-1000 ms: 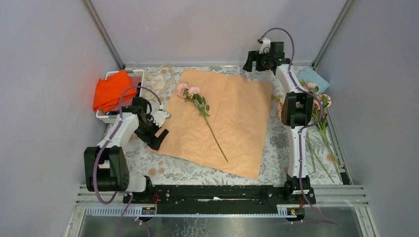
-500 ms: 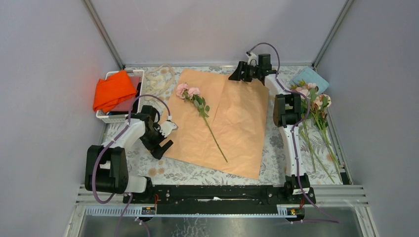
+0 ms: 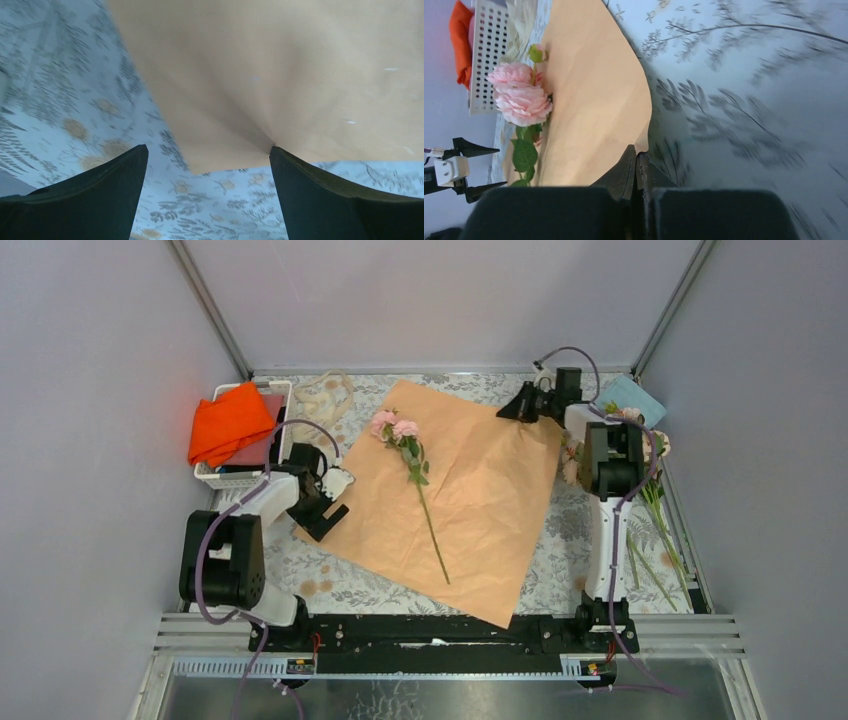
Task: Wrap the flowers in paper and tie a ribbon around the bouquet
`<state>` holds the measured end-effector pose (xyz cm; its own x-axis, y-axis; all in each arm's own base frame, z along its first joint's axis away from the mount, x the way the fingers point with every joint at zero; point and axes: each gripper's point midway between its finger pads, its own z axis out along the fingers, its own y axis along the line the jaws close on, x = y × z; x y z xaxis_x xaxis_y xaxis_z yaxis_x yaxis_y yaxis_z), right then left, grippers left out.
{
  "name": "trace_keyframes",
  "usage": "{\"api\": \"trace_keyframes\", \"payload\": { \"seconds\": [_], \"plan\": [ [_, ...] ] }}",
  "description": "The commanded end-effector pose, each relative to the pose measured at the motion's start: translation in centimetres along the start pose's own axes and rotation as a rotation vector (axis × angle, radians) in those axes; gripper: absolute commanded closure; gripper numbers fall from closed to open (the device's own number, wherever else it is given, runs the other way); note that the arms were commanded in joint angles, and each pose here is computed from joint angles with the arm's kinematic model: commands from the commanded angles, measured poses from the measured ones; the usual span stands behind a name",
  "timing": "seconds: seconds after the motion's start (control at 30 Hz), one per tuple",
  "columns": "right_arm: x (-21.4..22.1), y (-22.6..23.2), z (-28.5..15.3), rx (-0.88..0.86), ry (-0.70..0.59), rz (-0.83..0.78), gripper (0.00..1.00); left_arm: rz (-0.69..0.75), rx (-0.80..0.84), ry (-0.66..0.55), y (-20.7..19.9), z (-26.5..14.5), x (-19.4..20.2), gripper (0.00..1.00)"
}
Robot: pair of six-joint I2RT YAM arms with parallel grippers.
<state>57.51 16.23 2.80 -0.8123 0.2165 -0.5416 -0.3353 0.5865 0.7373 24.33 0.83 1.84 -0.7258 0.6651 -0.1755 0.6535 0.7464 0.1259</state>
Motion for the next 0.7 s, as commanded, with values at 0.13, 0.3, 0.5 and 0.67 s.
{"api": "trace_keyframes", "payload": {
  "seconds": [0.13, 0.3, 0.5, 0.67],
  "plan": [
    [-6.9, 2.8, -8.8, 0.152, -0.289, -0.114, 1.00, -0.093, -0.127, -0.187, 5.9, -0.4, -8.1, 0.01],
    [-6.6, 1.8, -8.4, 0.182, -0.259, -0.063, 0.94, -0.113, -0.142, -0.231, 7.6, -1.1, -10.7, 0.01],
    [-8.2, -0.1, -12.5, 0.522, -0.278, -0.071, 0.52, -0.108, -0.136, -0.258, 7.6, -2.5, -11.4, 0.01],
    [-6.8, 3.2, -14.2, 0.828, -0.261, -0.294, 0.40, -0.100, -0.100, -0.292, 6.6, -3.5, -11.5, 0.01]
  ]
}}
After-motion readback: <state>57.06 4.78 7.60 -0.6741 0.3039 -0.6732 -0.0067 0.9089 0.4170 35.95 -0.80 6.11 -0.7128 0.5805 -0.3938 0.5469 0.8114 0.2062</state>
